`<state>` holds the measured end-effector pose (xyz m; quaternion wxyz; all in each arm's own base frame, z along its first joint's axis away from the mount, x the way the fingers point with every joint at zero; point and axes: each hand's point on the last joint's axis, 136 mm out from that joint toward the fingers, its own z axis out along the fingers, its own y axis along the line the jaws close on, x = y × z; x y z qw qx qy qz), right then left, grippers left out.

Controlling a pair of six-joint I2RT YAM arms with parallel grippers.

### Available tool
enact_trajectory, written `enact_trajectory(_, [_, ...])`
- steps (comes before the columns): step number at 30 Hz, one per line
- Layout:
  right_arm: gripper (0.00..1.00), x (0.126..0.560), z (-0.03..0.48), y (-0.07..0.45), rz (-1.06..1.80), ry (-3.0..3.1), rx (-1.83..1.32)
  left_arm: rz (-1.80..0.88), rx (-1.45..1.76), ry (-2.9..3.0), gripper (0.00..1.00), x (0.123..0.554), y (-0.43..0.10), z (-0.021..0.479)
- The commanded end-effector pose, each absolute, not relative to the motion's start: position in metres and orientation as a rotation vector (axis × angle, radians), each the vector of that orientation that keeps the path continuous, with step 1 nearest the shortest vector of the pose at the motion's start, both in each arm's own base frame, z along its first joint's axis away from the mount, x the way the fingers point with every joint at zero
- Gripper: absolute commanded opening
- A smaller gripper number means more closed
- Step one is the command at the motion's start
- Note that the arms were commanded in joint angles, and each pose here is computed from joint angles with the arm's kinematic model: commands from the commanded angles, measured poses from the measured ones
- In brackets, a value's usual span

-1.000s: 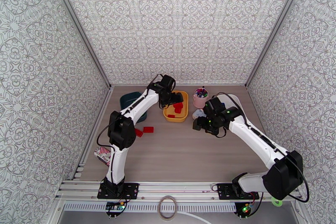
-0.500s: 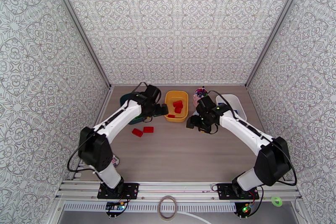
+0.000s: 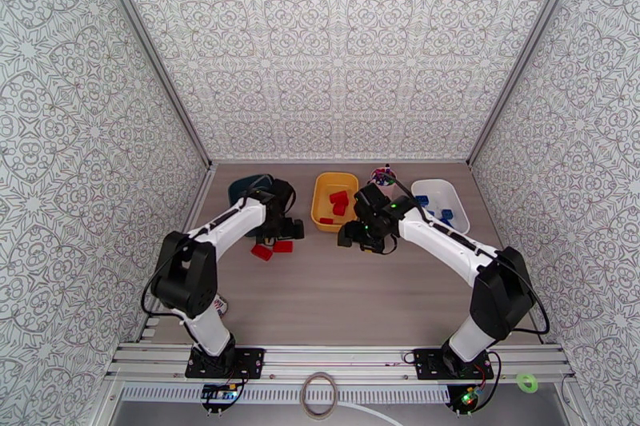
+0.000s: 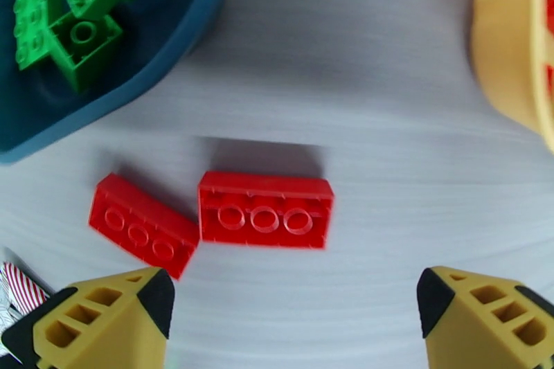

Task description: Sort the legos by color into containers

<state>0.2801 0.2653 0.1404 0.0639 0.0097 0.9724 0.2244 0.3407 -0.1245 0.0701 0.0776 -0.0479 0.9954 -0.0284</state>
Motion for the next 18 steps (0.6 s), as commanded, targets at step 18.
enact_trajectory(18, [0.71,0.272,0.144,0.260,0.653,2.916,0.117,-0.042,0.018,3.064,0.82,0.349,-0.127,0.023])
